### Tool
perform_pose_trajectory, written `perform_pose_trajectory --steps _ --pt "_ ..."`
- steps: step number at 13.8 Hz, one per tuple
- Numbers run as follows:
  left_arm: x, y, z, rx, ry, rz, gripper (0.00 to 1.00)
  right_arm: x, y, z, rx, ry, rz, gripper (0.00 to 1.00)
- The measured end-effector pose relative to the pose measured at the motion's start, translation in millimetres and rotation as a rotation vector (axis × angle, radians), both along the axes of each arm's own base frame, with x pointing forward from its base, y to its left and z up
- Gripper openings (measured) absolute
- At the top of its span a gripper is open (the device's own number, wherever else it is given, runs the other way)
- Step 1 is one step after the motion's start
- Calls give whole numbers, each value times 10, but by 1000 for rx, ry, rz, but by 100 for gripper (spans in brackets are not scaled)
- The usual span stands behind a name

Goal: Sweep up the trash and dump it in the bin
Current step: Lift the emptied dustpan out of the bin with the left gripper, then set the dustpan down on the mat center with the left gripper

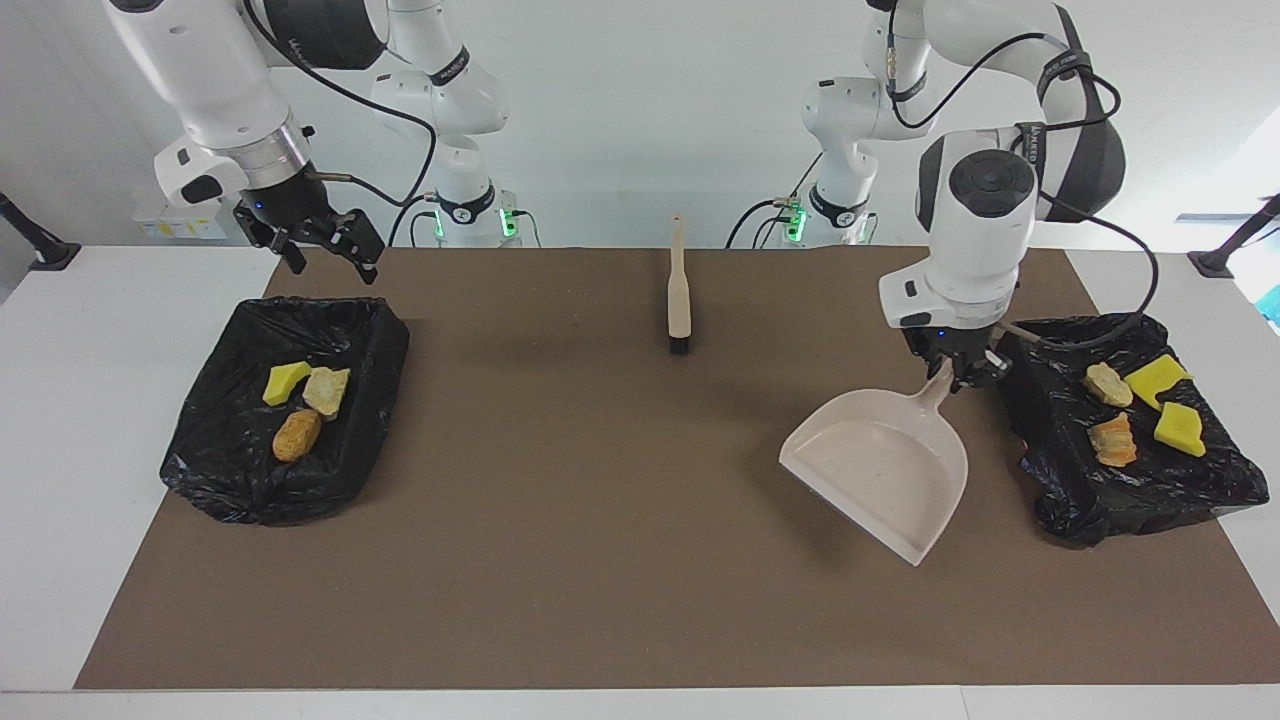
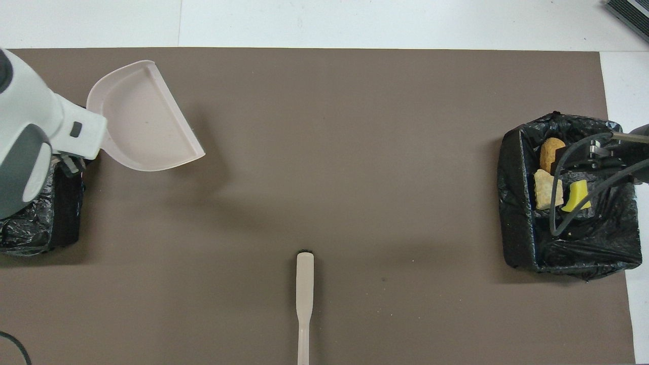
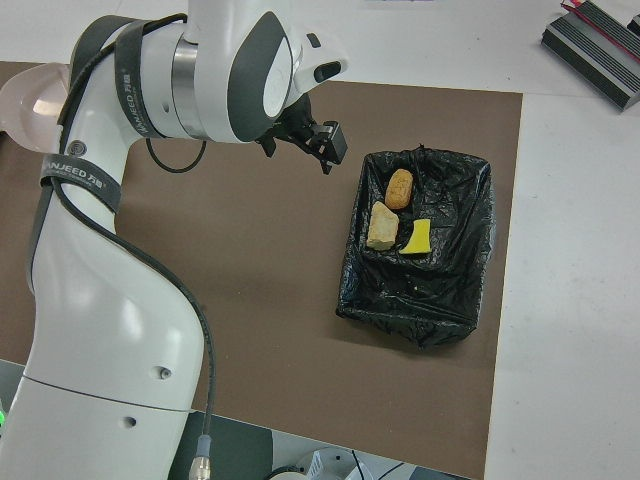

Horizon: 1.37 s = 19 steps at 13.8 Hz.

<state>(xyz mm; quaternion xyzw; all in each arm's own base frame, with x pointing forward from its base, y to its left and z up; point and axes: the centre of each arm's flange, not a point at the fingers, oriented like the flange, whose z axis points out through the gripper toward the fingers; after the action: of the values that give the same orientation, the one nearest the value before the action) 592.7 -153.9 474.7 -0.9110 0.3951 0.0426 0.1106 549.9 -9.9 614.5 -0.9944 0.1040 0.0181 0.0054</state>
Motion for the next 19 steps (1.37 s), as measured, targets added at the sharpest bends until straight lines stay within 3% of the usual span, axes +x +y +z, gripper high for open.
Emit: perform_pose_trajectory --steps 3,9,13,19 --pt "-125 -696 -201 -52 -31 110 31 0 0 0 0 0 0 100" --pt "-256 -1515 -510 -183 -17 465 31 0 0 0 0 0 0 100" --pt "-174 -1742 -589 -323 -20 633 31 0 0 0 0 0 0 100" --pt "-189 -1984 -770 -358 -41 749 31 0 0 0 0 0 0 100"
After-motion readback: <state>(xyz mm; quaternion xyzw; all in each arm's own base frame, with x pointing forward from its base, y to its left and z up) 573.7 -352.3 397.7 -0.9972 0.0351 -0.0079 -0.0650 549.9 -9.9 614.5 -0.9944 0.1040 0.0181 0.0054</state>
